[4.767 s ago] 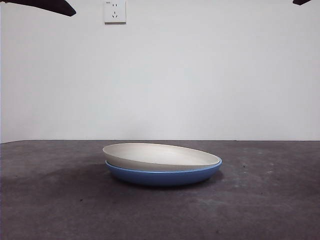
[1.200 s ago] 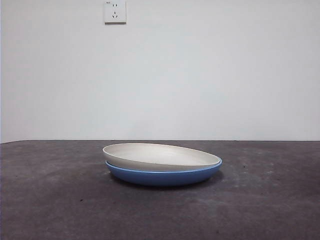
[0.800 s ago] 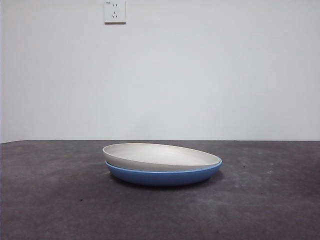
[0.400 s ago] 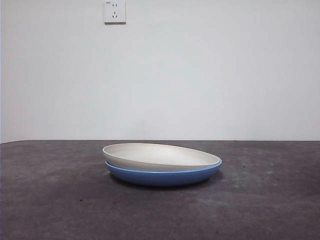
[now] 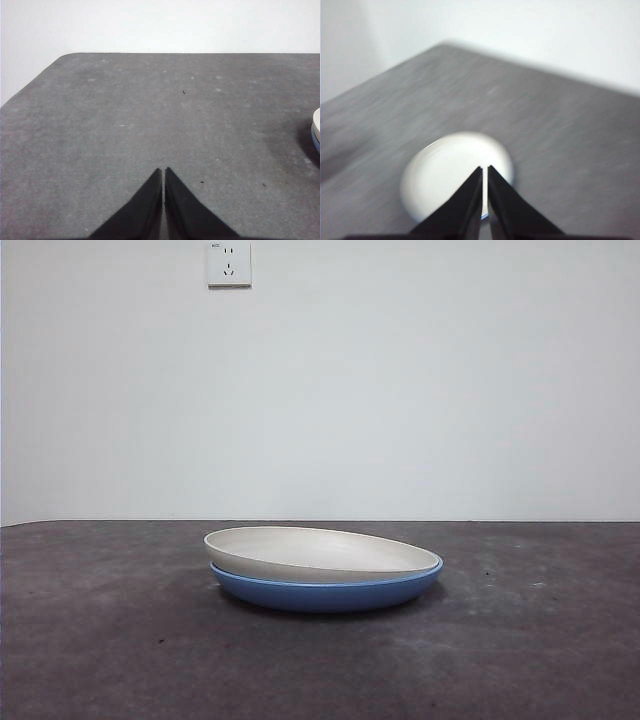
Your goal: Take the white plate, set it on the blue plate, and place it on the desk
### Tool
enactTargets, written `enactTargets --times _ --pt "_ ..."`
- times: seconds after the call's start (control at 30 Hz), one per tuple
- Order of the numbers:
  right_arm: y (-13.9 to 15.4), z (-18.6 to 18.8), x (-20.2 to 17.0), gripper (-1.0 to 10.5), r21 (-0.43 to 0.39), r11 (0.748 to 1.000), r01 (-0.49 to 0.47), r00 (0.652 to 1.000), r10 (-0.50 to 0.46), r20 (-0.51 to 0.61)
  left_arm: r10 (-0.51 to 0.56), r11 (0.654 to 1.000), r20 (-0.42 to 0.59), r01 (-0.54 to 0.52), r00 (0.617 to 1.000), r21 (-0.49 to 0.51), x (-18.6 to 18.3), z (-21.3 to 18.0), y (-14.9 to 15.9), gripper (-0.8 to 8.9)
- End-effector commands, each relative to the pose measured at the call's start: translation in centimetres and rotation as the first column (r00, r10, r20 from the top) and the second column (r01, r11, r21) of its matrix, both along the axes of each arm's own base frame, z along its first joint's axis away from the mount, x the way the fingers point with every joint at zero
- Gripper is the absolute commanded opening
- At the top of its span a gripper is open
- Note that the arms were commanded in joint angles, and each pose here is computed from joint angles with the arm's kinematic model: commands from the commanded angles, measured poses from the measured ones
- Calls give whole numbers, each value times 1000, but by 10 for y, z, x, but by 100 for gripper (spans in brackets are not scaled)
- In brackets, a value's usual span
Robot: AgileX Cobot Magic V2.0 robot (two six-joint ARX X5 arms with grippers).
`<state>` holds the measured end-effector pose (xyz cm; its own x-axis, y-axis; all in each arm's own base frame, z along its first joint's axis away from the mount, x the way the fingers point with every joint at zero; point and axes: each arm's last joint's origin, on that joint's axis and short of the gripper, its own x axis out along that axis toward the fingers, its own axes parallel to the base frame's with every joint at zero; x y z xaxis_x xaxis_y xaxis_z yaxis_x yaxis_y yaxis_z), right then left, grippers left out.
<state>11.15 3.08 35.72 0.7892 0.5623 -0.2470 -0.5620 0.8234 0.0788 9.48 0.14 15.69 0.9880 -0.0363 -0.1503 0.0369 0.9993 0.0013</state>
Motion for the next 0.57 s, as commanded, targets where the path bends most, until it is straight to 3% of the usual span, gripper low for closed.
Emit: enactTargets --times 0.03,0.17,0.33,0.57 --pt "-9 -16 -3 9 -3 995 98 990 -97 101 6 1000 -27 -7 1000 -3 1 -8 0 10" --pt "-17 -52 -8 9 15 975 223 952 -221 212 6 1000 -27 -7 1000 -3 1 -8 0 10" --pt "-22 -96 -14 9 45 951 307 901 -305 310 6 1000 -27 -7 1000 -3 1 -8 0 10" --pt "-25 -143 -18 9 65 919 390 865 -389 316 6 1000 -27 -7 1000 -3 1 -8 0 10"
